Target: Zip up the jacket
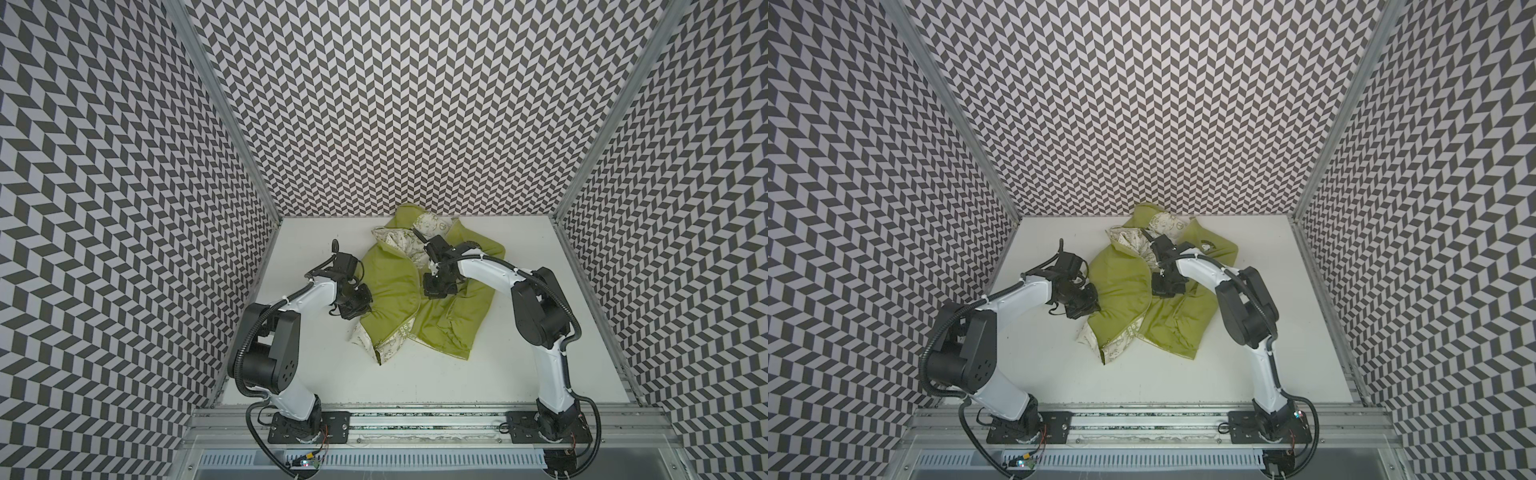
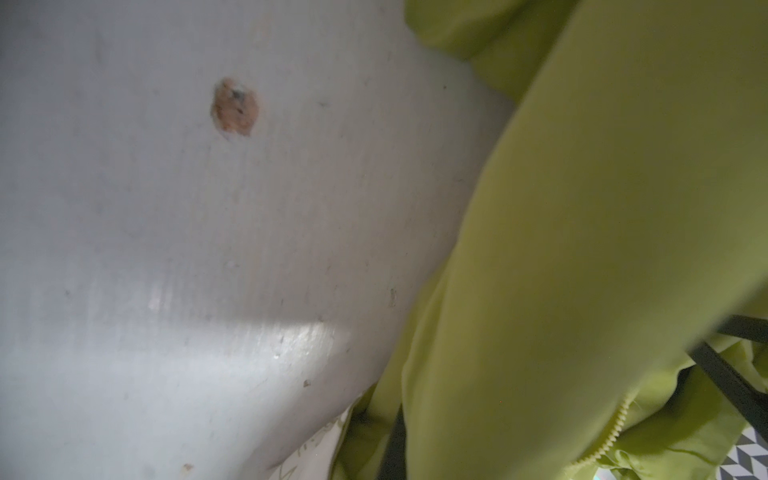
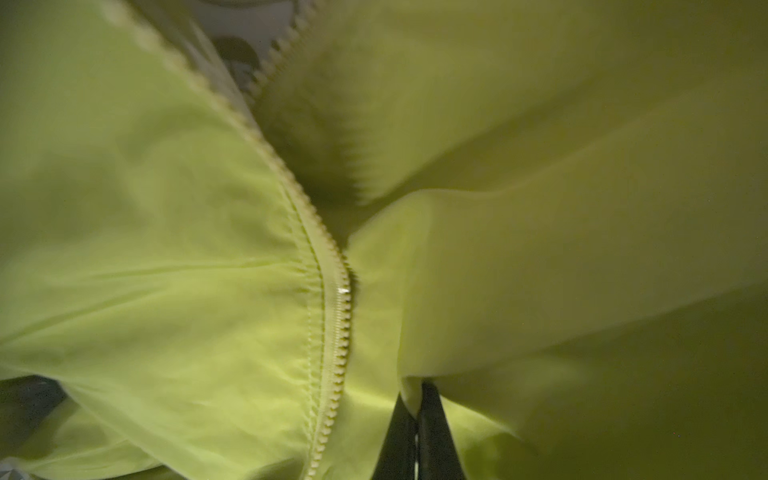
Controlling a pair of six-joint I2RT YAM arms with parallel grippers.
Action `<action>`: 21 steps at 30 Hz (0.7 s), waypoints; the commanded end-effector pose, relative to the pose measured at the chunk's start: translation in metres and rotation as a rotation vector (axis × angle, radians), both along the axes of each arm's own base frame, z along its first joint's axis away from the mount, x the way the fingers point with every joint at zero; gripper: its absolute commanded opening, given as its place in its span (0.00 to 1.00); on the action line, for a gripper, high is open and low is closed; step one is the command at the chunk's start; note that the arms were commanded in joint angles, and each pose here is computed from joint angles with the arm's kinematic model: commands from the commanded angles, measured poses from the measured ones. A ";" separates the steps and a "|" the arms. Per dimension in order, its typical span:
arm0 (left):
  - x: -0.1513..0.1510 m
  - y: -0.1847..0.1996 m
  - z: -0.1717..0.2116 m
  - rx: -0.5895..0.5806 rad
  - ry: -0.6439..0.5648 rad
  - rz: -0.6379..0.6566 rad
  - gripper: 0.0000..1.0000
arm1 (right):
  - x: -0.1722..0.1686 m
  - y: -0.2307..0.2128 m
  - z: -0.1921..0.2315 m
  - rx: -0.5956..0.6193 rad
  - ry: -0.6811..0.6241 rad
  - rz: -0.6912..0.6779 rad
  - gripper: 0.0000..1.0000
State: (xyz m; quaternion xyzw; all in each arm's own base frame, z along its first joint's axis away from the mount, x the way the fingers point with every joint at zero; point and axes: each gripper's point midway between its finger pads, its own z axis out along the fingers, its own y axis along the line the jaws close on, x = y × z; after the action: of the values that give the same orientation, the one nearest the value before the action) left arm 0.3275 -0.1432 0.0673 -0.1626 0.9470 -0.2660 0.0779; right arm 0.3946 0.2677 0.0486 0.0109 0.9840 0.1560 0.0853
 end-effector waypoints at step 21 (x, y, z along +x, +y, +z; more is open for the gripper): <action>-0.001 0.007 0.027 -0.103 -0.091 0.176 0.00 | -0.037 -0.112 0.079 -0.137 -0.130 0.026 0.00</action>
State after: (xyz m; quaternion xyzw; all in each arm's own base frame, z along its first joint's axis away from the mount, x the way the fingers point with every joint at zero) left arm 0.3223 -0.1404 0.0870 -0.2214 0.9179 -0.3077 0.1170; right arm 0.3703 0.1629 0.1287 0.0148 0.9817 0.0992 0.1617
